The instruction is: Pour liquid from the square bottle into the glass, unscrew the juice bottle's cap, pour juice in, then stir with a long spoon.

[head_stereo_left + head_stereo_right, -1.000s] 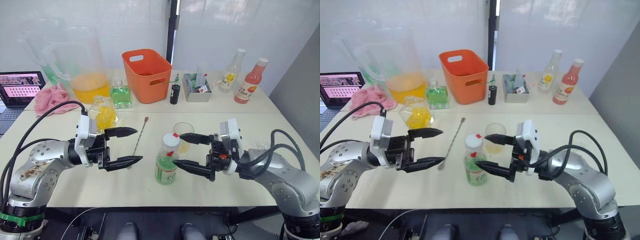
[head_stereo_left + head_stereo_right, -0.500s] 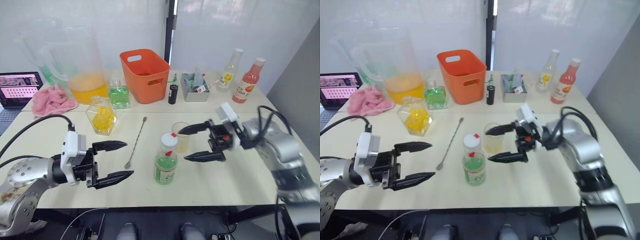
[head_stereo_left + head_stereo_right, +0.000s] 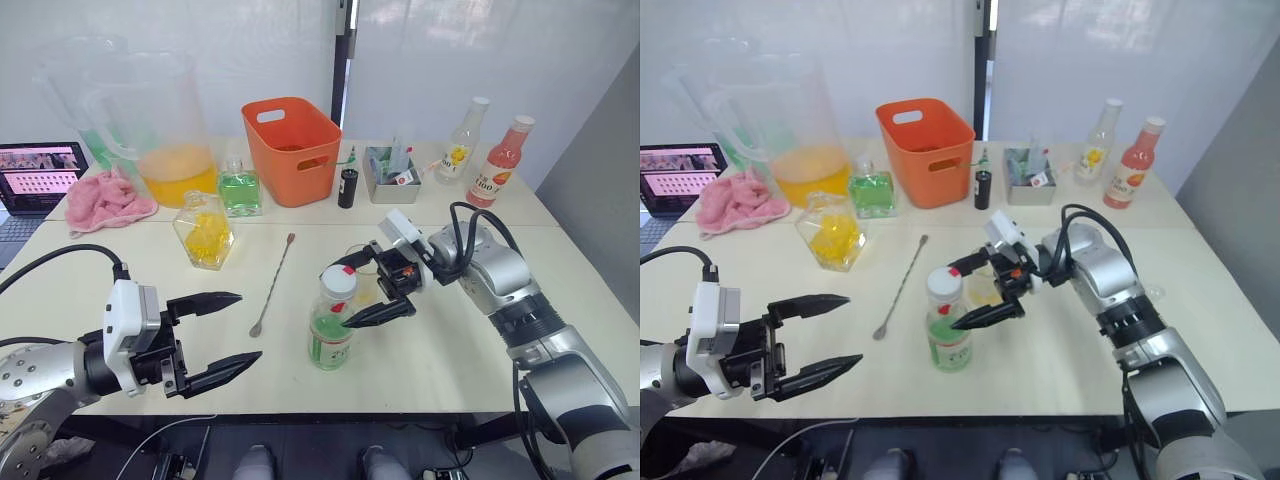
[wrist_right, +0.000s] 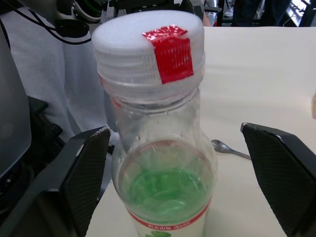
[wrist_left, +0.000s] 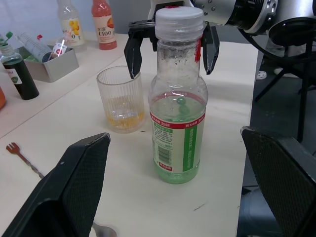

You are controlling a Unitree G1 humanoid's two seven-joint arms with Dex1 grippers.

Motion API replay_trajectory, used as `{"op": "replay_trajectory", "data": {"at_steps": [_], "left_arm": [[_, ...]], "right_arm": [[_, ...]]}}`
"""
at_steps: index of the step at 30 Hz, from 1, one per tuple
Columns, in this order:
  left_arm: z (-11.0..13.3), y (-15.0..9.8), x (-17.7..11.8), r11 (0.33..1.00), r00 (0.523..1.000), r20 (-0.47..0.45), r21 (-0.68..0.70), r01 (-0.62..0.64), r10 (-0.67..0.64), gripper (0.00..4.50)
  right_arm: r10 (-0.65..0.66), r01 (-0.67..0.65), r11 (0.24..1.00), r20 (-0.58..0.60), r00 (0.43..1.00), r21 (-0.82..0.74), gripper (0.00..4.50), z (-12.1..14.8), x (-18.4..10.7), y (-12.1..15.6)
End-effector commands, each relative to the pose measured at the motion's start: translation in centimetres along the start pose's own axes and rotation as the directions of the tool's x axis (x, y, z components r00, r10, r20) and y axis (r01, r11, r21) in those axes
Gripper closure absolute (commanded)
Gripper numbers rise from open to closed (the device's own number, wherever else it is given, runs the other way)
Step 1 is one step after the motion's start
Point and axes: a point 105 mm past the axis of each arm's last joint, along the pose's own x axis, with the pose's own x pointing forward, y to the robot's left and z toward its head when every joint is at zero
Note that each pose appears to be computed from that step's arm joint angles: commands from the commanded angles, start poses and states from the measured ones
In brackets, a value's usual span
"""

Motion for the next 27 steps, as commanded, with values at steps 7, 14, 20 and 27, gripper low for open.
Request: {"op": "replay_trajectory", "data": {"at_steps": [7, 14, 20, 27], "left_arm": [[0.8, -0.5, 0.3, 1.0, 1.0, 0.014, 0.028, 0.015, -0.015, 0.0], [0.4, 0.3, 0.7, 0.997, 0.997, 0.023, 0.018, 0.078, -0.078, 0.0], [0.0, 1.0, 1.6, 0.986, 0.985, 0.042, 0.006, 0.166, -0.166, 0.0], [-0.5, 1.8, 3.6, 0.958, 0.955, 0.084, -0.005, 0.286, -0.285, 0.0]], "right_arm": [[0.073, -0.073, 0.997, 0.048, 0.996, -0.013, 3.22, 1.3, -0.4, 1.1], [-0.016, 0.016, 1.0, 0.075, 0.997, -0.001, 3.24, 1.9, -2.1, 3.0], [-0.271, 0.269, 0.962, 0.043, 0.962, 0.036, 3.24, 1.9, -3.2, 5.0], [-0.585, 0.584, 0.811, 0.049, 0.81, 0.035, 3.24, 2.5, -3.1, 7.1]]}}
